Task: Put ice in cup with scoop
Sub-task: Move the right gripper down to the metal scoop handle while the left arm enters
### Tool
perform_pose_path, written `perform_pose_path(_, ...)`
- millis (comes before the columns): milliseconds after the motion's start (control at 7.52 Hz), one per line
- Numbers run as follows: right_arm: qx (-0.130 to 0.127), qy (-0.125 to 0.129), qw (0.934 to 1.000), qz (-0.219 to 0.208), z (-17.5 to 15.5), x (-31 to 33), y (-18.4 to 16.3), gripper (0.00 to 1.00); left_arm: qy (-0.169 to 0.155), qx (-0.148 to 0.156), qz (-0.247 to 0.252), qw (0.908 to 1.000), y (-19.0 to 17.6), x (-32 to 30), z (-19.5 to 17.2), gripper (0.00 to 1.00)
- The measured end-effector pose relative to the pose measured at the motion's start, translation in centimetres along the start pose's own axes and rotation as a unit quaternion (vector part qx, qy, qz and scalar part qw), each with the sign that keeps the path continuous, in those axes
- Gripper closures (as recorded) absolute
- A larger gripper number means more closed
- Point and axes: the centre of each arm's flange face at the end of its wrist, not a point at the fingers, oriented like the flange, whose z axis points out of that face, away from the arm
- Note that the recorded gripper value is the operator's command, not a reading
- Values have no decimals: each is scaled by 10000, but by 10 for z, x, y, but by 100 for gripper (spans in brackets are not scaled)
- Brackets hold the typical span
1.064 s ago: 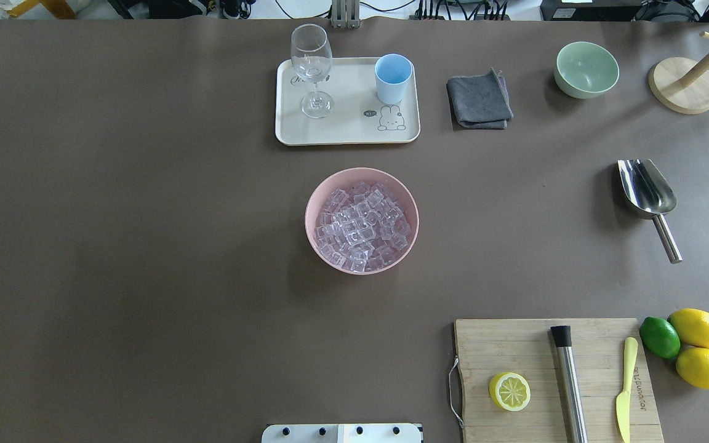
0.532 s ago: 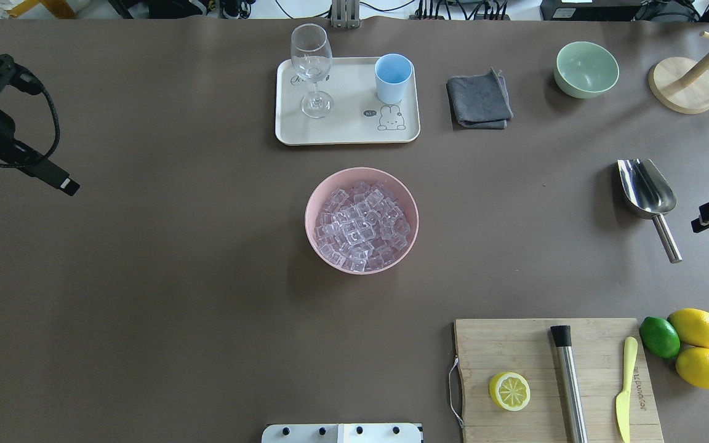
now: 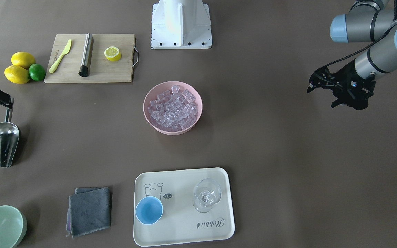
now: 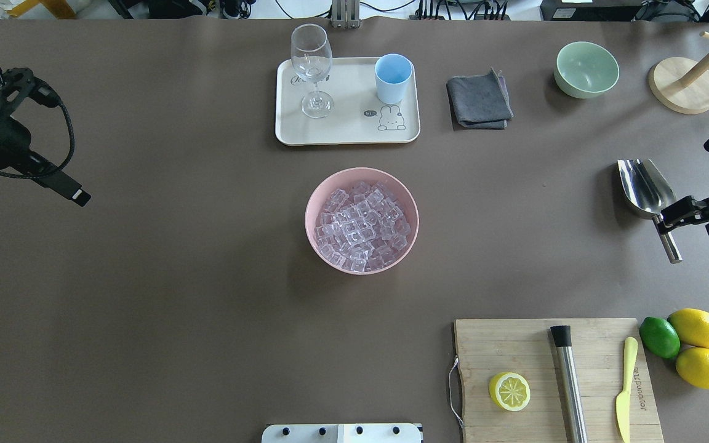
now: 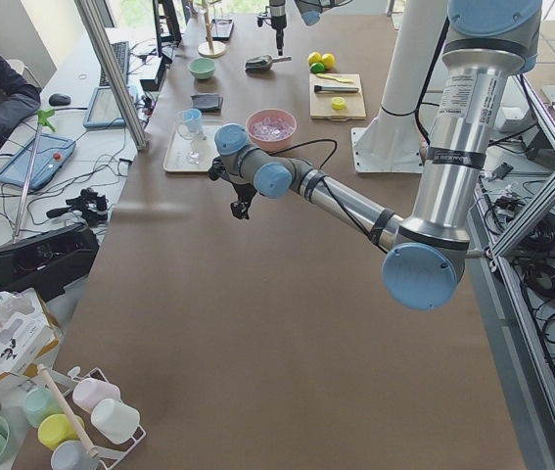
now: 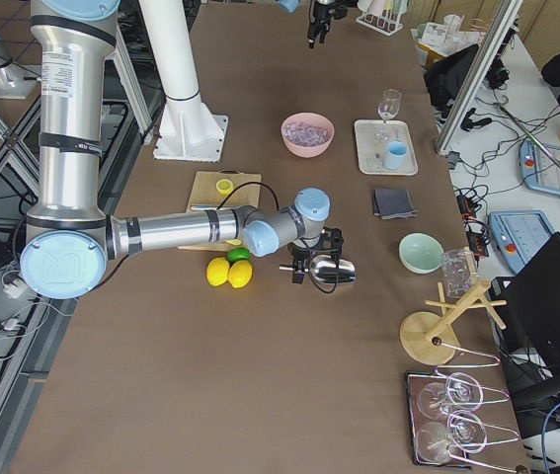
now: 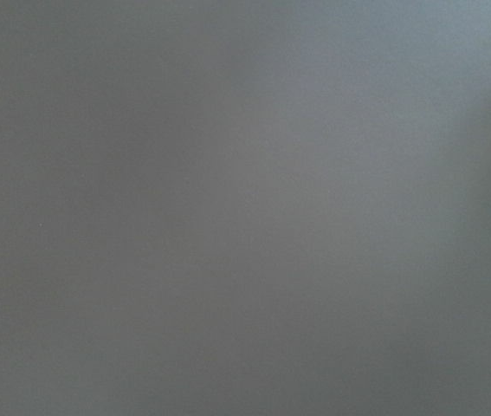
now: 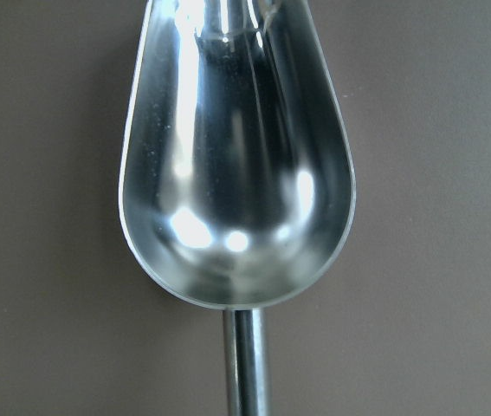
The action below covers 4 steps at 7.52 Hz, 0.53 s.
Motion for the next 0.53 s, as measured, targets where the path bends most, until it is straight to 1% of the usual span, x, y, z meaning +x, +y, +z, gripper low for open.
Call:
perform_pose_path(266,-103,112,9999,-67,21,-8,-10,0,6,1,4,10000,-2,0,0,2)
perform_pose_path(399,-138,141,9998,-99,28,-14,-14,6,22,7,16,10000,-3,2,0,2)
perform_pose_path(532,-166,157,9997,-117,32,-18,-16,32,-2,-10,-35,10000,-2,-2,0,2)
